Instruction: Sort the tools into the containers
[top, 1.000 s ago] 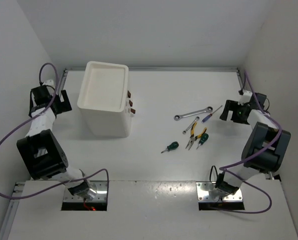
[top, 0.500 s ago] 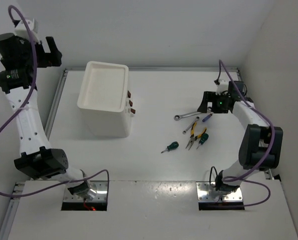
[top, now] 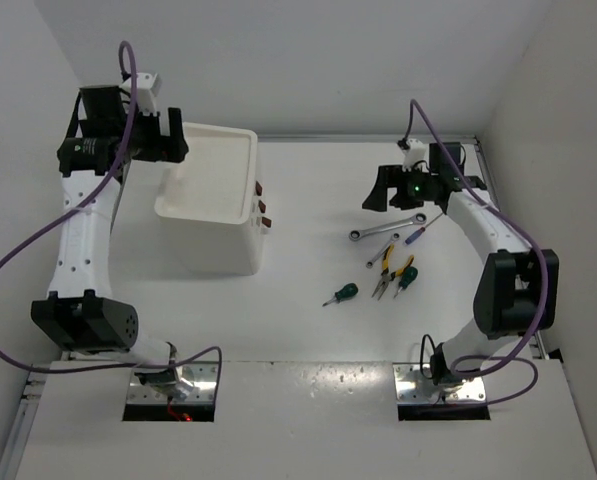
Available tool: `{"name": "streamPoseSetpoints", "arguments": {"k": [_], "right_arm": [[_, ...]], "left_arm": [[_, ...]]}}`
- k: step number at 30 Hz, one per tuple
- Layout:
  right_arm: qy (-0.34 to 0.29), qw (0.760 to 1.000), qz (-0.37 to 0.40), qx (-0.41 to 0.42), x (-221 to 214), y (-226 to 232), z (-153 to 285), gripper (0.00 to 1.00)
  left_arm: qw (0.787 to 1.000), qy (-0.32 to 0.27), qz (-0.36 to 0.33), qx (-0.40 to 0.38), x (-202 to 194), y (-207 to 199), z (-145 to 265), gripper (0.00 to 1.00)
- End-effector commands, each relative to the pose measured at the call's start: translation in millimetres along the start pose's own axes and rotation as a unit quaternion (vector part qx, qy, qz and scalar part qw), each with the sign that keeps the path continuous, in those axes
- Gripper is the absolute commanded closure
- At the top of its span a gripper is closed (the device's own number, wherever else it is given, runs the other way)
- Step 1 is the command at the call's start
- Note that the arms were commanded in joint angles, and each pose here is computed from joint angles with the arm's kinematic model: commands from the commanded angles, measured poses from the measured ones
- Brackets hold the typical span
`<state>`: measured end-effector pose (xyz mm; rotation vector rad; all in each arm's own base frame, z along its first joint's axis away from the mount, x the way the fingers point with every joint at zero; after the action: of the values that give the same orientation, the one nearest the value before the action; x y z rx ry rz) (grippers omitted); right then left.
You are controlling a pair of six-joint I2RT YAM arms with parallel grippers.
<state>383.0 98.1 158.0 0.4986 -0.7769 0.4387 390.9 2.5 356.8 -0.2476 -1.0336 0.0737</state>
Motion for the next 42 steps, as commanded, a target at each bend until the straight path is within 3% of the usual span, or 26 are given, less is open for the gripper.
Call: {"name": "streamPoseSetpoints", "arguments": {"k": [1,8,15,22,26,34,38,39,42], "right_arm": [[-0.008,1.000,0.003,0.028,13,17,-8,0.00],[0.005,0.999,0.011,0.045,8,30,-19,0.00],[-0.018,0.995,0.002,0.100,22,56,-24,0.03],[-0.017,0.979,-0.090,0.184,28,70,-59,0.14],[-0.001,0.969,-0.132,0.210,26,81,-90,0.18],[0.001,0.955,-0.179,0.235,35,93,-150,0.25],[-0.001,0.948,-0.191,0.254,32,104,-168,0.34],[-0.008,0.947,-0.194,0.256,35,103,-171,0.42],[-0.013,0.935,-0.211,0.285,29,115,-182,0.46]], "left_arm": [[0.999,-0.024,-0.003,0.028,6,-7,14,0.03],[0.998,0.010,-0.004,0.065,-17,-1,-6,0.04],[0.995,0.032,0.008,0.090,-38,10,-18,0.13],[0.995,0.037,0.013,0.091,-43,11,-21,0.33],[0.994,0.047,0.014,0.093,-51,13,-24,0.53],[0.992,0.066,0.003,0.103,-61,17,-31,0.53],[0.992,0.076,0.001,0.105,-66,16,-34,0.77],[0.991,0.082,0.001,0.106,-69,17,-38,0.82],[0.990,0.091,0.003,0.103,-73,17,-40,0.94]]}}
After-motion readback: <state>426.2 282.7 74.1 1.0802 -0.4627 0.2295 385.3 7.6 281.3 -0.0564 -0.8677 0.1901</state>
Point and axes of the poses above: each gripper's point midway between its finger pads, its own z axis back along the fingers, its own y axis along the line the jaws close on, x = y × z, the point moved 2 cm from there along z, back along the fingers, and after that the axes turned 13 degrees about z, right-handed, at the moved point
